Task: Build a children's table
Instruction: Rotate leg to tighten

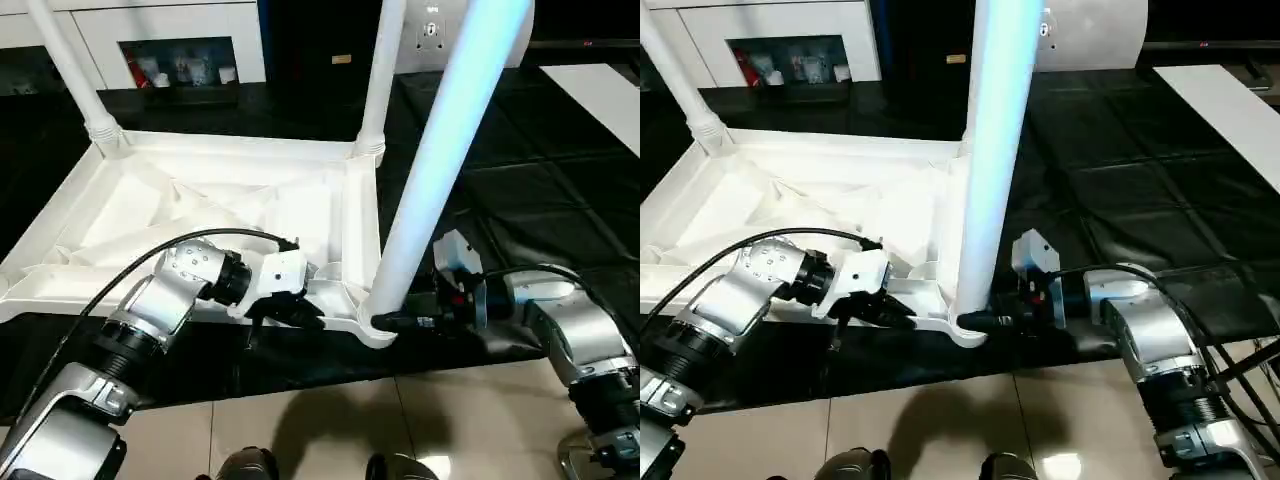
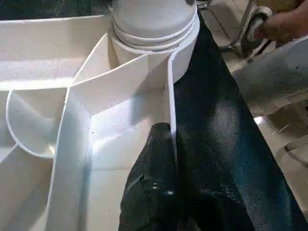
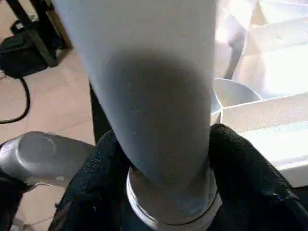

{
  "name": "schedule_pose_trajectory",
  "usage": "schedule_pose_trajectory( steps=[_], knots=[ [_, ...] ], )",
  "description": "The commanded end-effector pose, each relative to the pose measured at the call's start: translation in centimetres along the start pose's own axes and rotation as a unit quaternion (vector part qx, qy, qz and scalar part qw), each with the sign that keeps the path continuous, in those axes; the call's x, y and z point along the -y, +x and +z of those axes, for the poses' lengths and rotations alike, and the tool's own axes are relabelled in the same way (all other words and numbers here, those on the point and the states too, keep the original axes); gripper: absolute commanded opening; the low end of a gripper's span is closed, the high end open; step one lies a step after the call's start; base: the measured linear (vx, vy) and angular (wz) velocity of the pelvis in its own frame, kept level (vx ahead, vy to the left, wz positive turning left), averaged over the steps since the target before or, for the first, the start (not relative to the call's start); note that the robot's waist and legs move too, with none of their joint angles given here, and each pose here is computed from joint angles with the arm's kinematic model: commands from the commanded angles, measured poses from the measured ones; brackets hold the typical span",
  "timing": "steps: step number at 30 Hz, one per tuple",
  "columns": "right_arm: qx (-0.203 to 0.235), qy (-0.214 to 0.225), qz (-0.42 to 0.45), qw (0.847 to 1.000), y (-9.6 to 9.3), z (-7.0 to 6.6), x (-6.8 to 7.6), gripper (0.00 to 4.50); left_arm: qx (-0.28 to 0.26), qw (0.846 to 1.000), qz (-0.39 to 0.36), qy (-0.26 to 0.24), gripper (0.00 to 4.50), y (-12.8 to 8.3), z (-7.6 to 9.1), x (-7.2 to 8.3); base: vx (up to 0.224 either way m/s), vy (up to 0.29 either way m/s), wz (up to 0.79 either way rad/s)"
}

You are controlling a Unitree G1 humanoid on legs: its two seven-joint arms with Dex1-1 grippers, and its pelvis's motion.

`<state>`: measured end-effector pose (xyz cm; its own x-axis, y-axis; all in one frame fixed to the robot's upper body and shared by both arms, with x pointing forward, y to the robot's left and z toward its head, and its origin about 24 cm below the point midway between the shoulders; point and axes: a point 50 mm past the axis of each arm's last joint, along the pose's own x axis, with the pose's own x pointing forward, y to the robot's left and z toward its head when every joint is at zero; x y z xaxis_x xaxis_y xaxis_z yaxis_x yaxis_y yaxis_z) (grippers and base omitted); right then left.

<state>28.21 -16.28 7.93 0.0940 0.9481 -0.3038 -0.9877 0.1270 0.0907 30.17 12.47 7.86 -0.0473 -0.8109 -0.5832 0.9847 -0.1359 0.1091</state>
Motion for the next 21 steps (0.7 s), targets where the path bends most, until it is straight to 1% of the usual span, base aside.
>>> schedule_pose_trajectory(
  steps=[1, 8, 10, 12, 14, 16, 17, 18, 20, 21],
  knots=[
    [0.003, -0.003, 0.03, 1.0, 0.4, 0.4, -0.3, 2.21, -0.005, 0.999, -0.031, 0.032, 0.0, 0.6, 0.9, 0.2, 0.0, 0.0, 0.0],
    [0.008, 0.01, 0.049, 0.999, 0.7, 0.2, -0.7, 2.05, -0.003, 0.999, -0.033, 0.028, 0.0, 0.6, 0.8, 0.2, 0.0, 0.0, 0.0],
    [0.013, 0.02, 0.055, 0.998, 0.8, 0.0, -1.1, 2.04, -0.001, 1.0, -0.028, 0.015, 0.0, 0.6, 0.7, 0.1, 0.0, 0.0, 0.0],
    [0.021, 0.033, 0.051, 0.998, 1.1, -0.2, -1.6, 2.04, 0.006, 1.0, -0.012, -0.014, 0.0, 0.5, 0.7, -0.1, 0.0, 0.0, 0.0],
    [0.028, 0.041, 0.039, 0.998, 1.3, -0.2, -1.6, 2.04, 0.015, 0.999, 0.002, -0.028, 0.0, 0.6, 0.8, -0.3, 0.0, 0.0, 0.0],
    [0.023, 0.051, -0.015, 0.998, 2.0, -0.4, -1.4, 2.04, 0.028, 0.998, 0.031, -0.052, 0.0, 0.8, 1.1, -0.7, 0.0, 0.0, 0.0],
    [0.03, 0.061, -0.055, 0.996, 2.5, -0.4, -1.0, 2.04, 0.034, 0.996, 0.051, -0.066, 0.0, 0.9, 1.3, -1.1, 0.0, 0.0, 0.0],
    [0.046, 0.075, -0.091, 0.992, 3.1, -0.2, -0.7, 2.04, 0.042, 0.994, 0.069, -0.076, 0.0, 1.2, 1.6, -1.4, 0.0, 0.0, 0.0],
    [0.078, 0.106, -0.135, 0.982, 4.2, 0.2, -0.4, 2.04, 0.059, 0.989, 0.099, -0.096, 0.0, 1.8, 2.3, -2.0, 0.0, 0.0, 0.0],
    [0.083, 0.115, -0.156, 0.978, 4.9, 0.2, -0.3, 2.04, 0.064, 0.986, 0.115, -0.103, 0.0, 2.2, 2.6, -2.3, 0.0, 0.0, 0.0]
  ],
)
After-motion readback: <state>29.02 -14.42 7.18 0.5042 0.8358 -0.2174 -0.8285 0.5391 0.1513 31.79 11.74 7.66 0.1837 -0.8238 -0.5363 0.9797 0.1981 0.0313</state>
